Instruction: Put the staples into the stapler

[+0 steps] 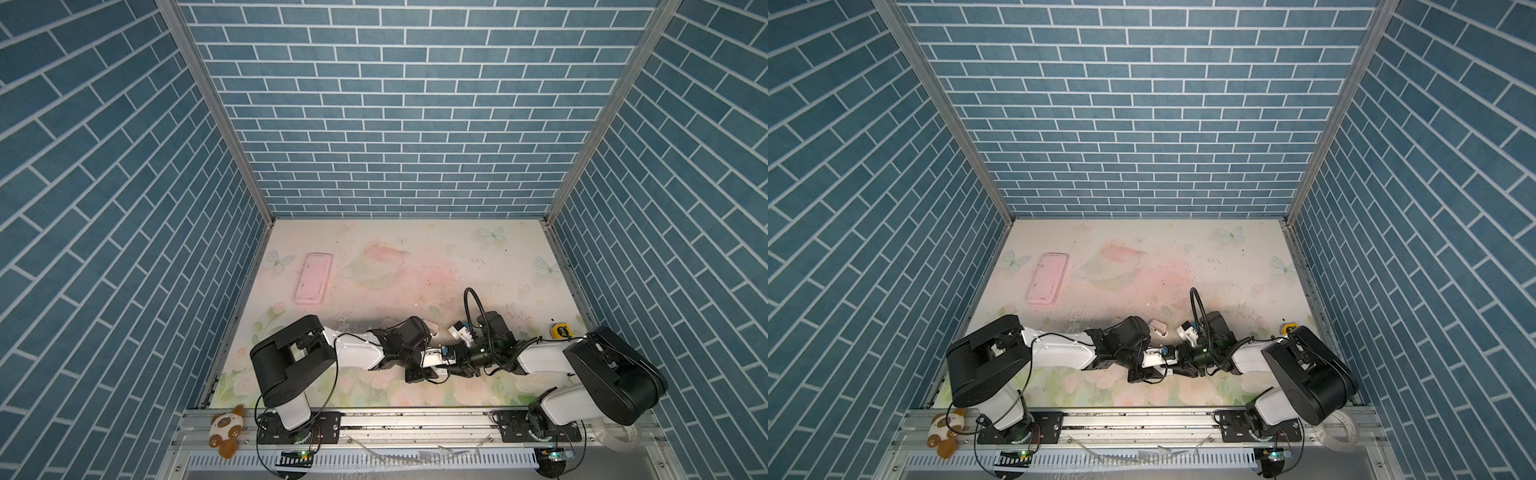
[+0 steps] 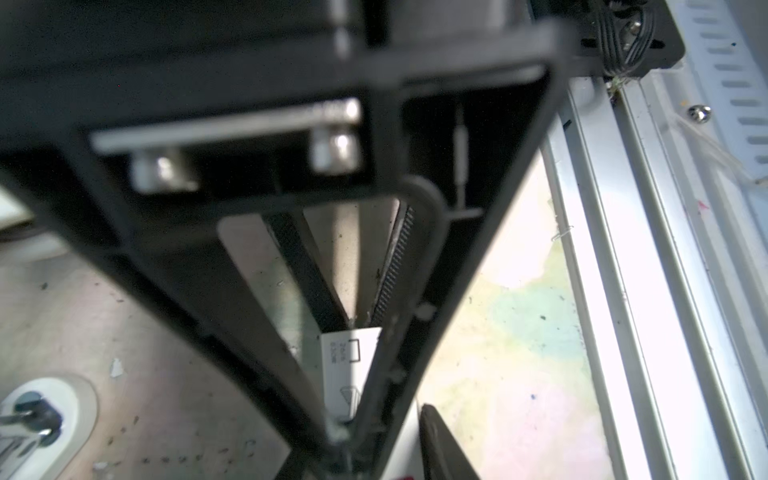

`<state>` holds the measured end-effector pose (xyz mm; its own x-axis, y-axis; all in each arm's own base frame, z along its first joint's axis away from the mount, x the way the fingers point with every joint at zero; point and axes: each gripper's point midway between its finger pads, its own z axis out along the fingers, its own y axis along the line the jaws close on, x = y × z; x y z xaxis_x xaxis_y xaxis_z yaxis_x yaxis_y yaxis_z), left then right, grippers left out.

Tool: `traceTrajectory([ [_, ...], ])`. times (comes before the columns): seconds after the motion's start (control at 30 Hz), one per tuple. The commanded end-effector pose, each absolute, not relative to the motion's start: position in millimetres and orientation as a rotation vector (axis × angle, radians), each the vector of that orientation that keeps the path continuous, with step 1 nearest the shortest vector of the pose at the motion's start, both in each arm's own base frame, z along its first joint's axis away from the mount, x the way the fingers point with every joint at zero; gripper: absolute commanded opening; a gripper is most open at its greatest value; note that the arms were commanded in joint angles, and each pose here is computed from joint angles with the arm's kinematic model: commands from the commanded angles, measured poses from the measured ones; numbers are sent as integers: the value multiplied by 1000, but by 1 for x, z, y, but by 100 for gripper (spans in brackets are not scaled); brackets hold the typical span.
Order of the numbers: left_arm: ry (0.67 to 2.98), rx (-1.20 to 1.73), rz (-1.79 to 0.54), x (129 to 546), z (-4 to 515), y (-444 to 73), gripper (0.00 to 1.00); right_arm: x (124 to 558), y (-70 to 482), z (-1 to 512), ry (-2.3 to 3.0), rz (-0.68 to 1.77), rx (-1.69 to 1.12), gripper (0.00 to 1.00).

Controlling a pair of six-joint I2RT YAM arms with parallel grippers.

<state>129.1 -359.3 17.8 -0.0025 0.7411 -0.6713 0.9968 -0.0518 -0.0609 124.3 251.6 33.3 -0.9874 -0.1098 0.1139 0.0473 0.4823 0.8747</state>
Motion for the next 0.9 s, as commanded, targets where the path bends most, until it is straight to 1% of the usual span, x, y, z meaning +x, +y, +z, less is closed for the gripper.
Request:
traceTrajectory([
  [0.0, 1992, 1964, -731, 102, -19, -318, 42, 124, 244, 25, -2638, -1449, 22, 43],
  [0.13, 1968, 1970, -722, 103, -12, -318, 45, 123, 241, 25, -2657, -1437, 28, 43],
  [0.33, 1922, 1991, -680, 106, -3, -314, 46, 123, 240, 23, -2672, -1435, 35, 45],
  [0.53, 1935, 2000, -664, 104, -8, -308, 47, 122, 238, 20, -2679, -1429, 33, 45],
  [0.87, 1966, 1982, -616, 110, -15, -307, 41, 121, 237, 17, -2687, -1421, 34, 45],
])
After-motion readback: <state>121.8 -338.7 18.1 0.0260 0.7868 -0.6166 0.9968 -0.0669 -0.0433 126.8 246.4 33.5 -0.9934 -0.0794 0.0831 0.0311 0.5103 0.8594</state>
